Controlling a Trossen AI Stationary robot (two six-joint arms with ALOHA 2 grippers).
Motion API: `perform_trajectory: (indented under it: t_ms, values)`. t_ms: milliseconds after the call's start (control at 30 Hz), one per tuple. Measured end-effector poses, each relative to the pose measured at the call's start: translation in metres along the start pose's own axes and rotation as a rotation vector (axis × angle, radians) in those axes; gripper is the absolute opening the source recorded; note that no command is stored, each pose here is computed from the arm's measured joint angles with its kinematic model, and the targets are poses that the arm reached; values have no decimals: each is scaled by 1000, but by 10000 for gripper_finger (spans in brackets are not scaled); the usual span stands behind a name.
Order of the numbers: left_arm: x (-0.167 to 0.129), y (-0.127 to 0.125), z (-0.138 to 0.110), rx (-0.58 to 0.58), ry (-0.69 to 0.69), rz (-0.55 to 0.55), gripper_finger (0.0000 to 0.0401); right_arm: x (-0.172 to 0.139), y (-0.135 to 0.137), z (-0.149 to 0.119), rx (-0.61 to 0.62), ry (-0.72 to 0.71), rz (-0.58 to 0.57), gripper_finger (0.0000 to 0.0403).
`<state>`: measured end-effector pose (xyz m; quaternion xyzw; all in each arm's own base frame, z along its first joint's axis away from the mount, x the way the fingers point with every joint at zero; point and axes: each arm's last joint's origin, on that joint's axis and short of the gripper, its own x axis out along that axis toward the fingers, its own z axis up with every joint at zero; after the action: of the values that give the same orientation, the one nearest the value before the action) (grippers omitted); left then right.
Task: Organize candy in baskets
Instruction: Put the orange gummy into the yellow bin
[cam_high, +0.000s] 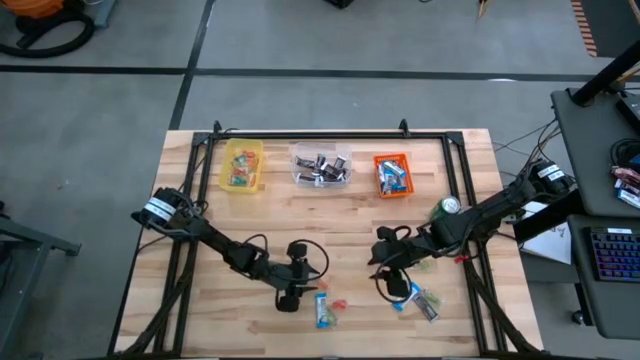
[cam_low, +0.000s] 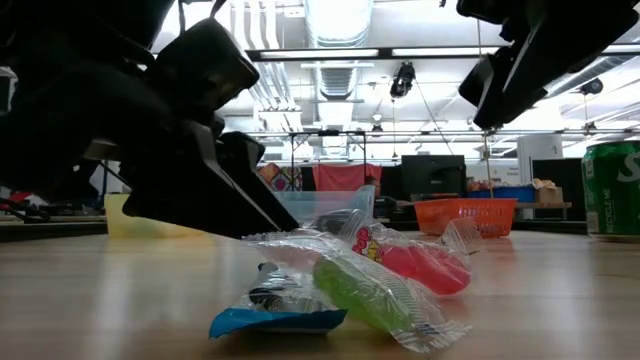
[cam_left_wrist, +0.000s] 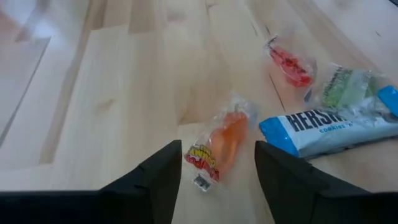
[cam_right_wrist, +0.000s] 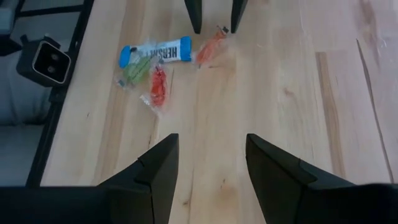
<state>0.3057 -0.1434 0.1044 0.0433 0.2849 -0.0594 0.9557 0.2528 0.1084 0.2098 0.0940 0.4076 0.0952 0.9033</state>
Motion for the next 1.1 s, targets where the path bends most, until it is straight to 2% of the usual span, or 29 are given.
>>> perform_trajectory:
  t_ms: [133, 367, 500, 633, 700, 767, 867, 967, 1100]
  values:
    - [2, 4, 2, 61, -21, 2, 187, 0, 0, 1, 0, -6, 3, 173]
    - [17, 19, -5, 63, -24, -67, 181, 0, 1, 2, 0, -28, 11, 173]
    - [19, 20, -8, 84, -20, -62, 149, 0, 1, 2, -2, -26, 11, 173]
    - [19, 20, -8, 85, -20, -59, 89, 0, 1, 2, -31, -25, 6, 173]
    - [18, 20, -6, 82, -24, -60, 49, 1, -1, 1, -49, -43, -42, 173]
    - [15, 21, -3, 81, -19, -60, 15, 0, -3, 3, -61, -85, -140, 173]
    - [2, 23, 7, 85, 0, -57, 17, -4, -6, 7, -98, -155, -263, 173]
    - [-19, 29, 22, 94, 31, 3, 26, -11, -9, 13, -107, -221, -301, 173]
    - [-57, 44, 34, 112, 128, 221, 22, -21, -10, 21, -85, -307, -345, 173]
